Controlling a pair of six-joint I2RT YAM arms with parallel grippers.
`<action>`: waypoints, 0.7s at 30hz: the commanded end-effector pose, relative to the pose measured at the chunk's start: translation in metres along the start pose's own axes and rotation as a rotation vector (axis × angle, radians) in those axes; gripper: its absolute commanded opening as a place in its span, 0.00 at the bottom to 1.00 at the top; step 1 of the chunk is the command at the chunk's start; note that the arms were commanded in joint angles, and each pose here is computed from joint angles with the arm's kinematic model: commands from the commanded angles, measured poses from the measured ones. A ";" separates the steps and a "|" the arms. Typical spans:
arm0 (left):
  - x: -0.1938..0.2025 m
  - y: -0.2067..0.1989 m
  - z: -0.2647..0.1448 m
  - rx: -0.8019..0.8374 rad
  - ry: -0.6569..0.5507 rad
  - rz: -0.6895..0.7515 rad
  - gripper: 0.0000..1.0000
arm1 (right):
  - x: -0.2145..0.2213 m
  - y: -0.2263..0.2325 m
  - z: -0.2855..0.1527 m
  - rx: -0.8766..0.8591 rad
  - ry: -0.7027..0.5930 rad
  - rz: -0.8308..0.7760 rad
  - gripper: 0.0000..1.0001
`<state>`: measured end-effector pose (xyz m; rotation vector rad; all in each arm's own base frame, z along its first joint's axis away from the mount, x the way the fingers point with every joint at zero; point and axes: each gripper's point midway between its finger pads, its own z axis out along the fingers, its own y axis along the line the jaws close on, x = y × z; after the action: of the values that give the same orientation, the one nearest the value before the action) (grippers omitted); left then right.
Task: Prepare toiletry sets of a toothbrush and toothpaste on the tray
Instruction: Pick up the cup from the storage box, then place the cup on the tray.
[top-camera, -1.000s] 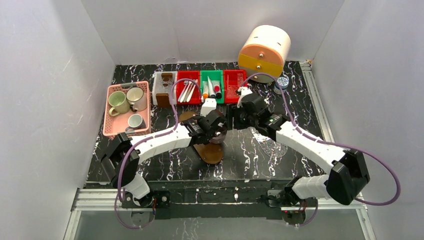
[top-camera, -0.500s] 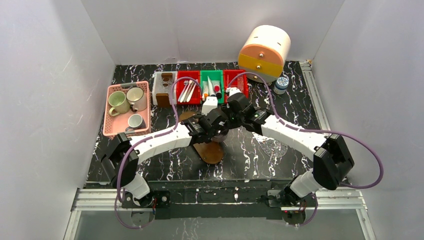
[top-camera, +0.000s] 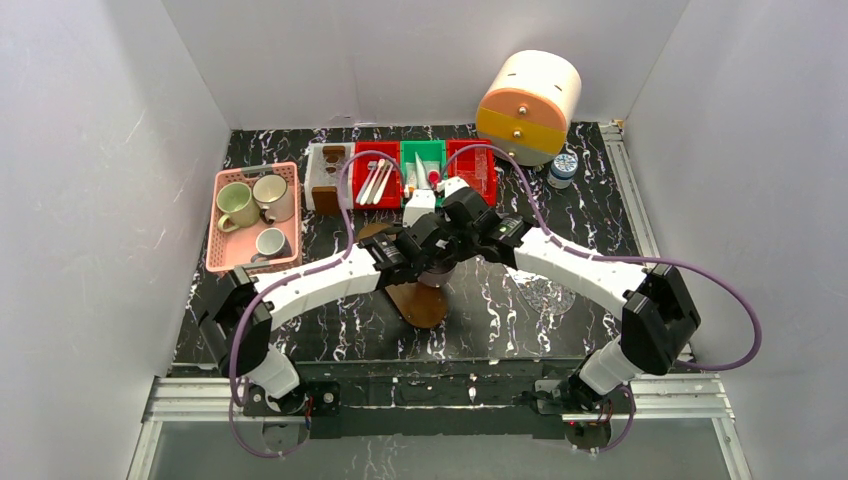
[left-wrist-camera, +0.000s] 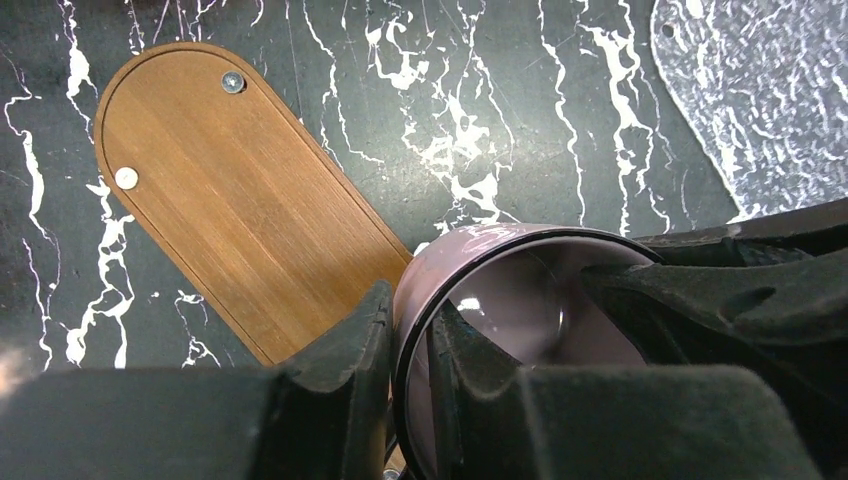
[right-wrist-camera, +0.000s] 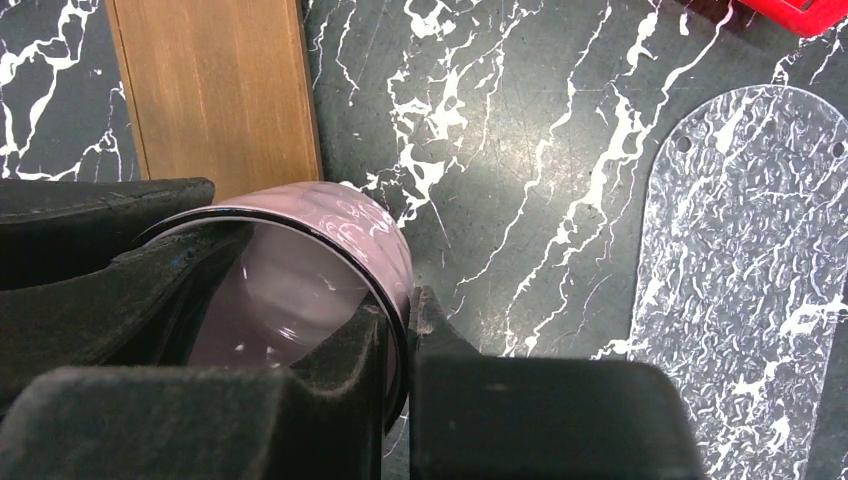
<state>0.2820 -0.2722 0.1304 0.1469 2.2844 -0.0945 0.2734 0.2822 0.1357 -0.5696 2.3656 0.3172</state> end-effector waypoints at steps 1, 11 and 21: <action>-0.059 -0.013 -0.043 0.105 -0.151 -0.156 0.20 | -0.037 -0.019 -0.006 0.094 -0.113 0.050 0.01; -0.084 0.019 -0.074 0.068 -0.237 -0.146 0.52 | -0.049 -0.054 -0.014 0.191 -0.127 -0.040 0.01; -0.101 0.131 -0.088 -0.121 -0.283 -0.205 0.72 | -0.063 -0.144 -0.025 0.222 -0.189 -0.023 0.01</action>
<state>0.2970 -0.2001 0.2513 -0.0703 2.0371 -0.1919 0.3407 0.1856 0.1376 -0.4842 2.3517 0.0177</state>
